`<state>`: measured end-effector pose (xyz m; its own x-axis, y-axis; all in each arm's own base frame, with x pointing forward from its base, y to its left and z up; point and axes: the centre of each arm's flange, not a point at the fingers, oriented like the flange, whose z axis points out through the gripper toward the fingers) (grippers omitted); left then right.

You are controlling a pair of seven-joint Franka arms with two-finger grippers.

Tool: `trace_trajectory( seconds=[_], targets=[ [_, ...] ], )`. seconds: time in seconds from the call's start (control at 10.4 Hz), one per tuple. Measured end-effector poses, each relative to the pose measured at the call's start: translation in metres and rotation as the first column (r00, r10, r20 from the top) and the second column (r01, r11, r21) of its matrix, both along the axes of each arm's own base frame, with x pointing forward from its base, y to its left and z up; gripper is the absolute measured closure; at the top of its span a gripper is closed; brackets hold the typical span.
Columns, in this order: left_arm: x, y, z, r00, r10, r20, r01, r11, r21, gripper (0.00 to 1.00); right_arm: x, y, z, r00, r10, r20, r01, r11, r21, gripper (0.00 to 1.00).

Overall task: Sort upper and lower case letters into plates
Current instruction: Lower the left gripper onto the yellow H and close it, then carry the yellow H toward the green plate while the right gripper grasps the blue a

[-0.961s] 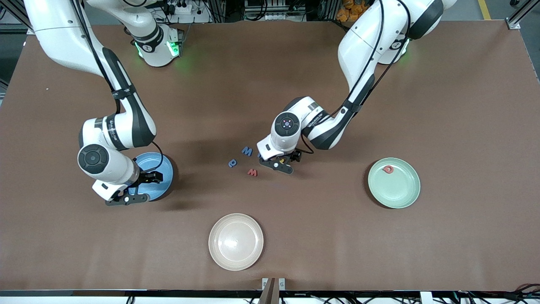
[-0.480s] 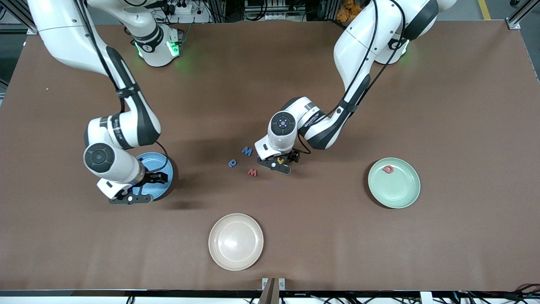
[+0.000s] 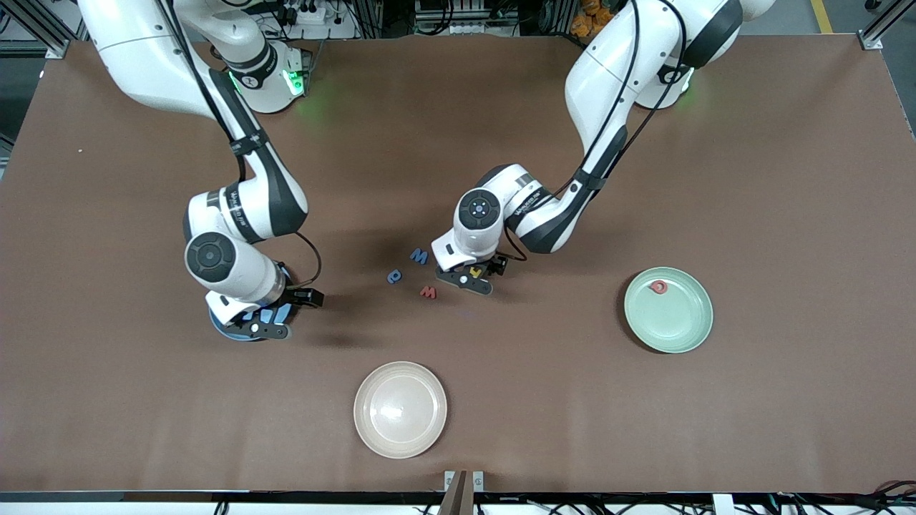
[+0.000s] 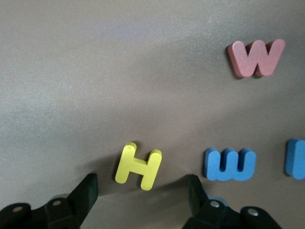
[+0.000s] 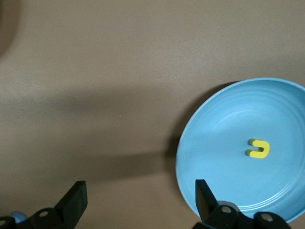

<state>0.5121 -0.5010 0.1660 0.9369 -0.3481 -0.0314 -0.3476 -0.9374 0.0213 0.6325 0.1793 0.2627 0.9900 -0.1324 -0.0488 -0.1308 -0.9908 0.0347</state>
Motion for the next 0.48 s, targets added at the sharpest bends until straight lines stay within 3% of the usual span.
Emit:
trace_trajectory(
  seconds=[0.48],
  targets=[
    [-0.0028, -0.0073, 0.0020, 1.000, -0.005, 0.031, 0.005, 1.000, 0.021, 0.21, 0.0010, -0.0023, 0.0003, 1.000, -0.011, 0.003, 0.011, 1.000, 0.000, 0.00]
  ],
)
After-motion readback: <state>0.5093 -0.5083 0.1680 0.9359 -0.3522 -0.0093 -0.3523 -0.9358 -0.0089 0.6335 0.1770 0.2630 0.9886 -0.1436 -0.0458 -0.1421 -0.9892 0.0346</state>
